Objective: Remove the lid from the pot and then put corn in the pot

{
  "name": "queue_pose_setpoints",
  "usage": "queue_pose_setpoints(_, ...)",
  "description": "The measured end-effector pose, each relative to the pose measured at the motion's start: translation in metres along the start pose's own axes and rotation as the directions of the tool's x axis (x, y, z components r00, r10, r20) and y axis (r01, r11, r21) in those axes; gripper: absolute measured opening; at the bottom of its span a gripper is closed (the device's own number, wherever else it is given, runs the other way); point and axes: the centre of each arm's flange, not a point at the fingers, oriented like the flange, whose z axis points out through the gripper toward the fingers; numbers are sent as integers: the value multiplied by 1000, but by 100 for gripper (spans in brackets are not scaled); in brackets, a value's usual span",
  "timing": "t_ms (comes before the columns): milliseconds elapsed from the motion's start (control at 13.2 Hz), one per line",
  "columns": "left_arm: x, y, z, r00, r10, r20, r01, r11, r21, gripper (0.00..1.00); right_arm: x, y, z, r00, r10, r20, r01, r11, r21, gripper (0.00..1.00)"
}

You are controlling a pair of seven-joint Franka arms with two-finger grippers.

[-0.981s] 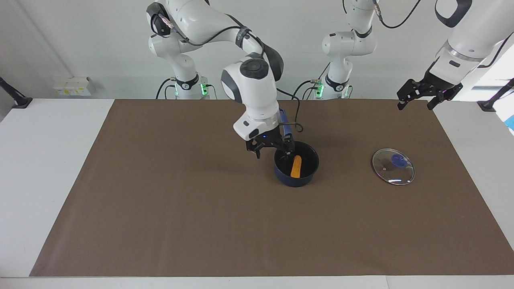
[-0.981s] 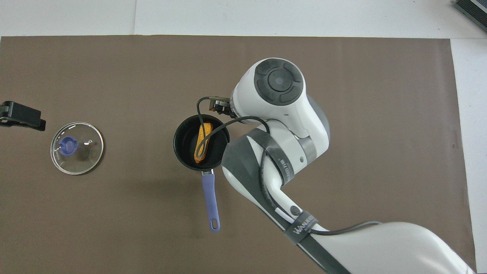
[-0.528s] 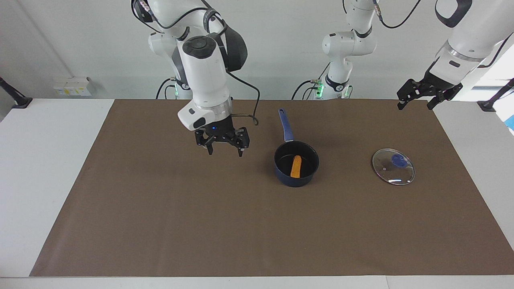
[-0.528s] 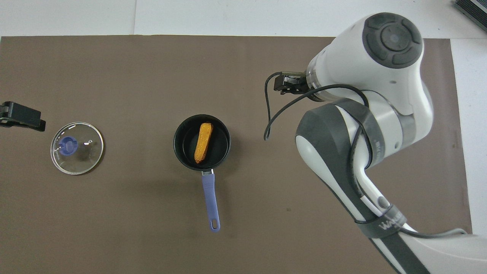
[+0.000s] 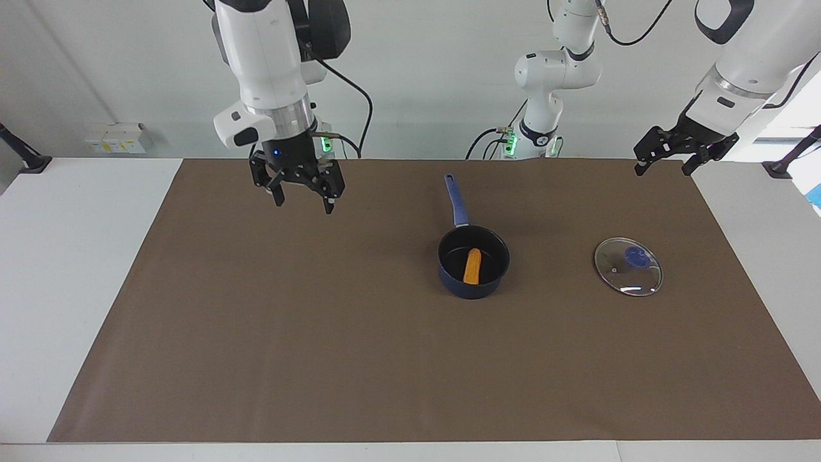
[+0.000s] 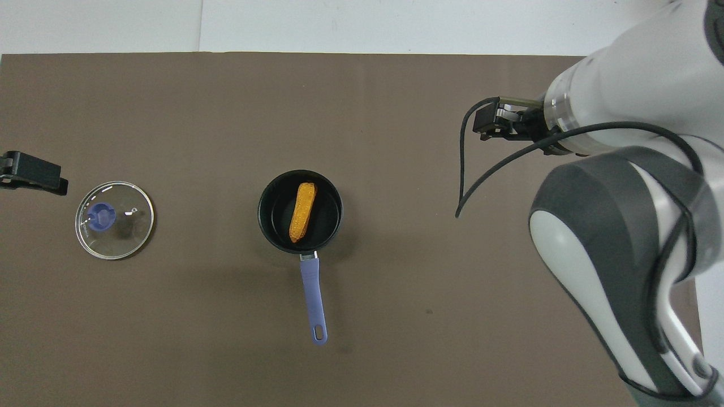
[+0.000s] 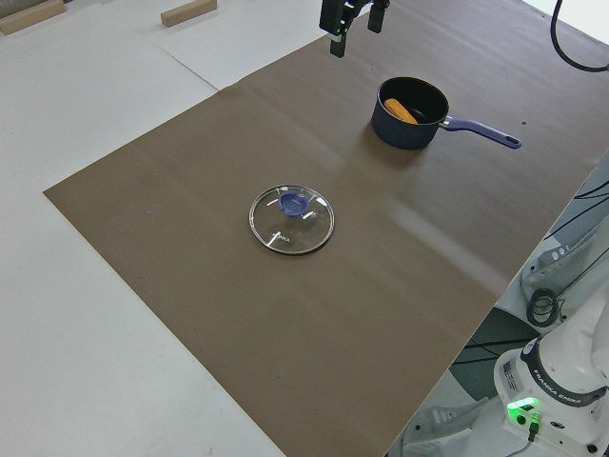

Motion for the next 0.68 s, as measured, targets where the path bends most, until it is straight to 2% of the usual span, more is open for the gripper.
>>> queue_pose_setpoints(377, -1, 0, 0, 1000, 0, 2, 0, 1000, 0, 100, -33, 39, -60, 998, 53, 46, -53, 999, 7, 100)
queue_pose_setpoints(679, -2, 0, 1, 1000, 0, 4, 0, 1000, 0, 100, -34, 114, -90, 980, 171, 104, -176, 983, 42, 100)
